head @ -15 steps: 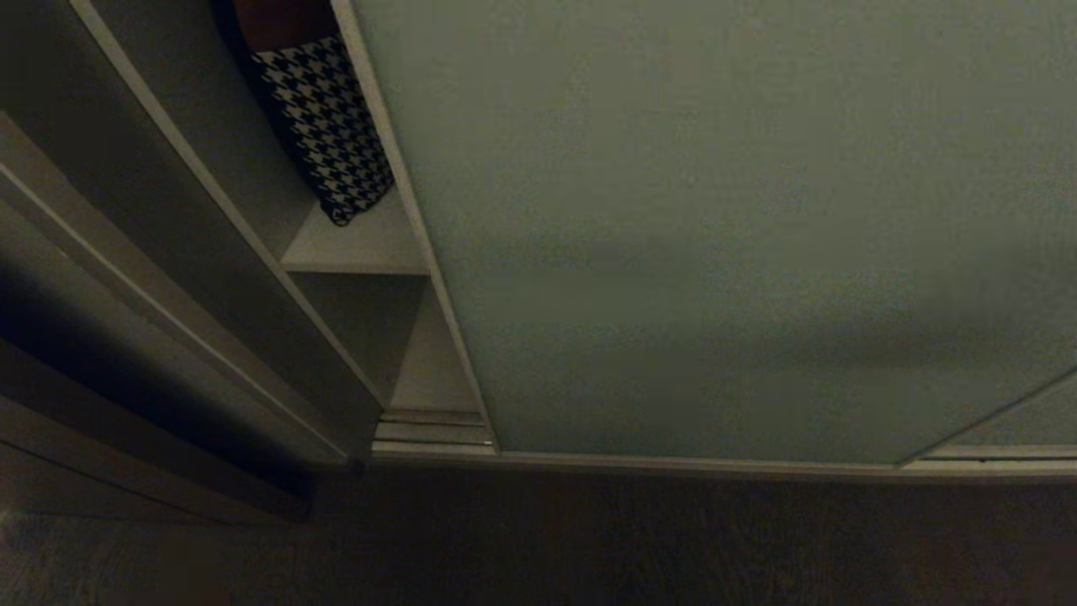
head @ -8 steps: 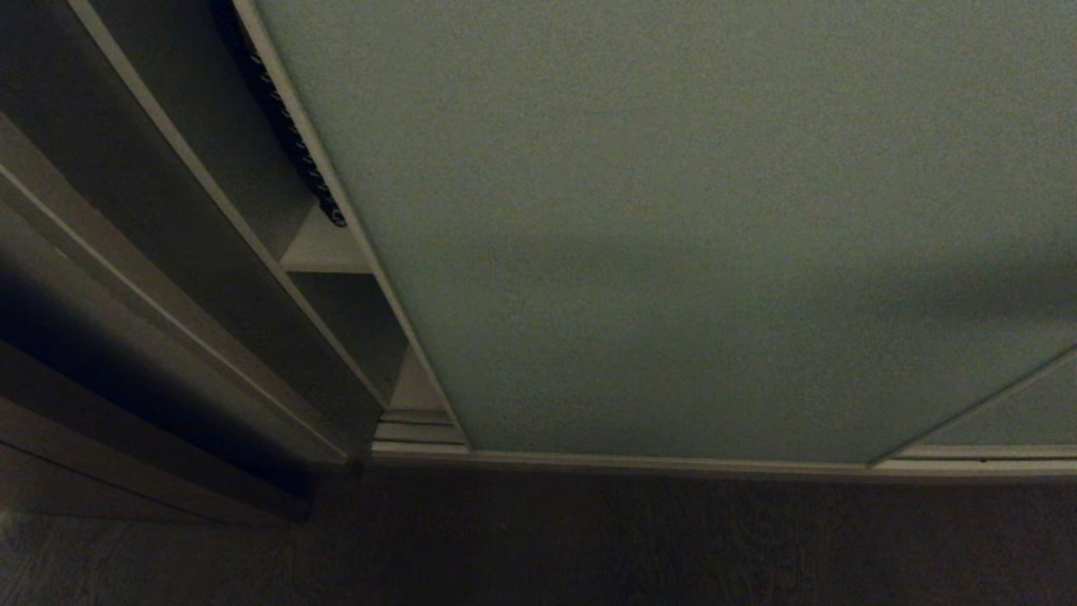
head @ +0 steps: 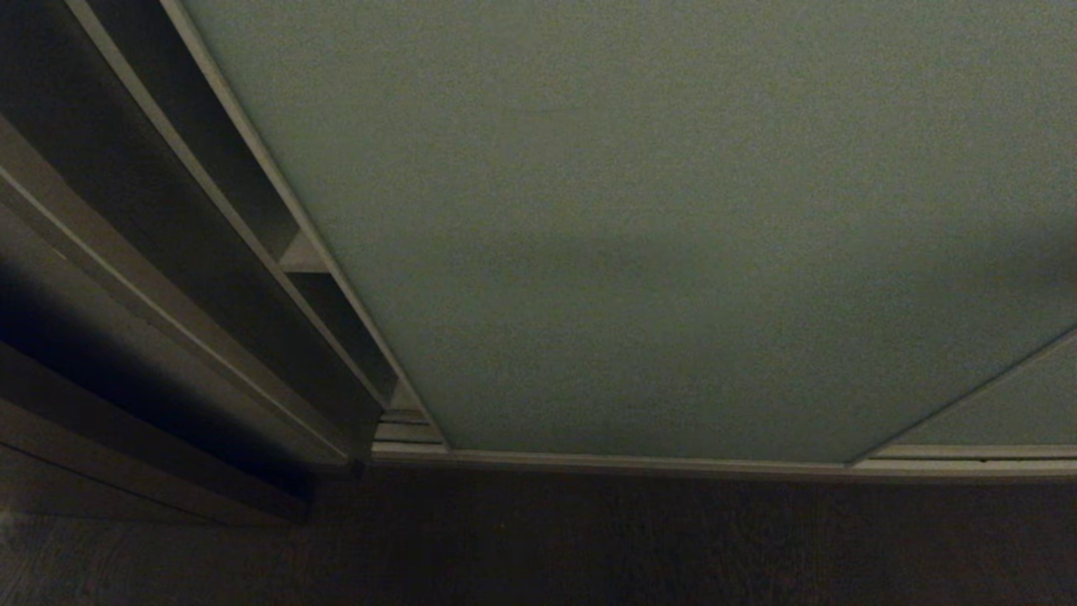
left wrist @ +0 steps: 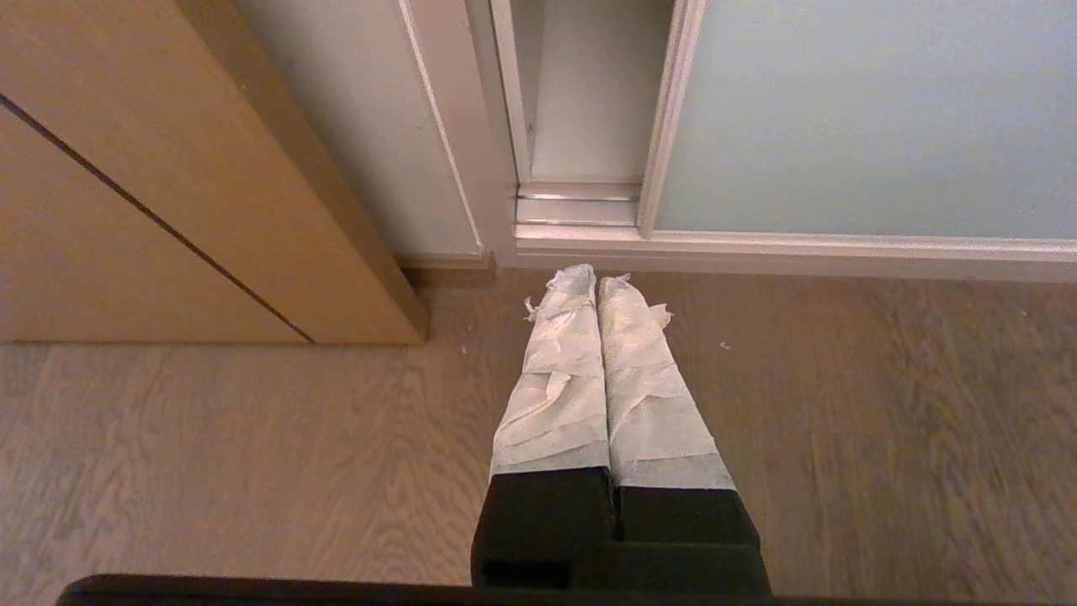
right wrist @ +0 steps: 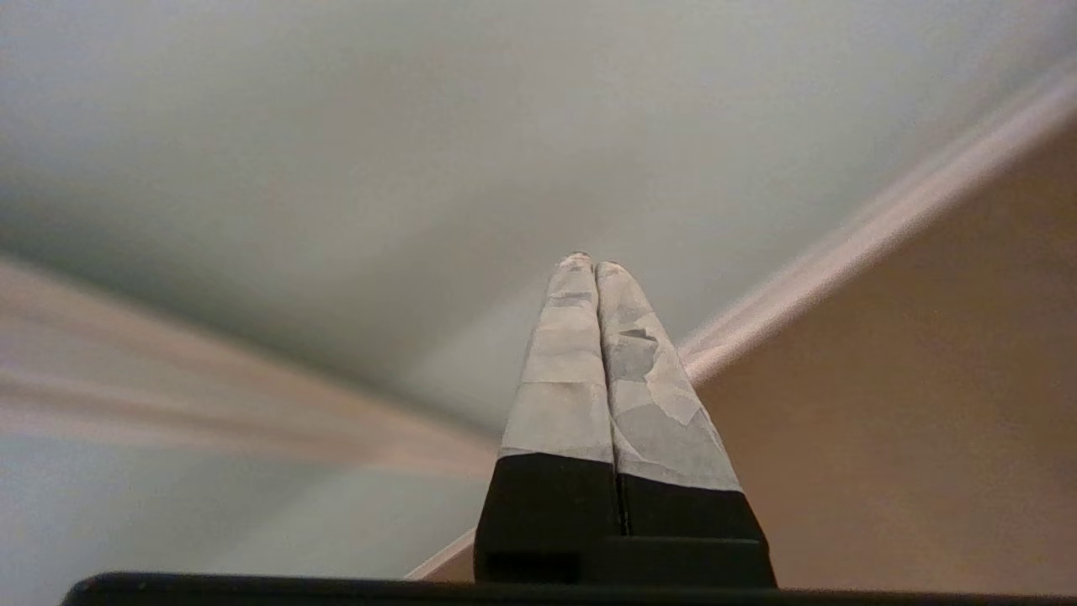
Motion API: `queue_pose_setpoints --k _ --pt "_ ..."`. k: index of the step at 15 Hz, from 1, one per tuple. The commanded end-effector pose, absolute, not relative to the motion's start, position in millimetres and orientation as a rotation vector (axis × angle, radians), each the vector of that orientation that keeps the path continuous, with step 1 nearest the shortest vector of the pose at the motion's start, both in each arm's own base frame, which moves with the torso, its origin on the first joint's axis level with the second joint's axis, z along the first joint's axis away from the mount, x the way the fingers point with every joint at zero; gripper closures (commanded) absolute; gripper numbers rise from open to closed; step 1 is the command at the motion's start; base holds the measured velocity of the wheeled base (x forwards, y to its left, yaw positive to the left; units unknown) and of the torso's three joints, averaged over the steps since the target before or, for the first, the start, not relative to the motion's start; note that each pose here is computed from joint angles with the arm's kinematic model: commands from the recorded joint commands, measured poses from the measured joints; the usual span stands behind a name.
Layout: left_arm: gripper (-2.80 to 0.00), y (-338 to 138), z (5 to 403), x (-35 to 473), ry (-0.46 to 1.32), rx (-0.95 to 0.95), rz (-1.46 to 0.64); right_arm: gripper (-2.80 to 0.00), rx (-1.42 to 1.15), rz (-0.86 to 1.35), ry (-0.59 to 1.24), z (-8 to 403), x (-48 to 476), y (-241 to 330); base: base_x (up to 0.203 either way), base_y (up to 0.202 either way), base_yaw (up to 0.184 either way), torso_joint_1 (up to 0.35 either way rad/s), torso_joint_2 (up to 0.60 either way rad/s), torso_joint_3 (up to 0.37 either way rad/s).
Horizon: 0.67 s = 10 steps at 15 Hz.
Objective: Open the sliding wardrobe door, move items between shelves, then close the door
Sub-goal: Close the door
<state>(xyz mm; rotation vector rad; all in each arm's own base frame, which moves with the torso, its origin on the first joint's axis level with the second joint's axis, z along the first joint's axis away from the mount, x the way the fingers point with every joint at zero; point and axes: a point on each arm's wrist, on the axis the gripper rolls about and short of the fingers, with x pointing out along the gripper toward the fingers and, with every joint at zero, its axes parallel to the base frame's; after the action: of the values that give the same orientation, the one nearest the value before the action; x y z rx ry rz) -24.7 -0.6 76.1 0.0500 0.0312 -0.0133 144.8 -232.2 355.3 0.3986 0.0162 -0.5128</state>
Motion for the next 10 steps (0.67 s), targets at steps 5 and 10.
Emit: queue_pose_setpoints --k 5,10 --pt "0.0 -1 76 -25 0.032 0.05 -0.013 0.0 0.498 -0.238 0.07 355 180 -222 0.0 0.0 0.0 0.0 0.0 0.0" --pt "0.0 -1 76 -25 0.032 0.05 -0.013 0.0 0.509 -0.202 0.083 351 194 -223 0.0 0.0 0.0 0.0 0.0 0.0"
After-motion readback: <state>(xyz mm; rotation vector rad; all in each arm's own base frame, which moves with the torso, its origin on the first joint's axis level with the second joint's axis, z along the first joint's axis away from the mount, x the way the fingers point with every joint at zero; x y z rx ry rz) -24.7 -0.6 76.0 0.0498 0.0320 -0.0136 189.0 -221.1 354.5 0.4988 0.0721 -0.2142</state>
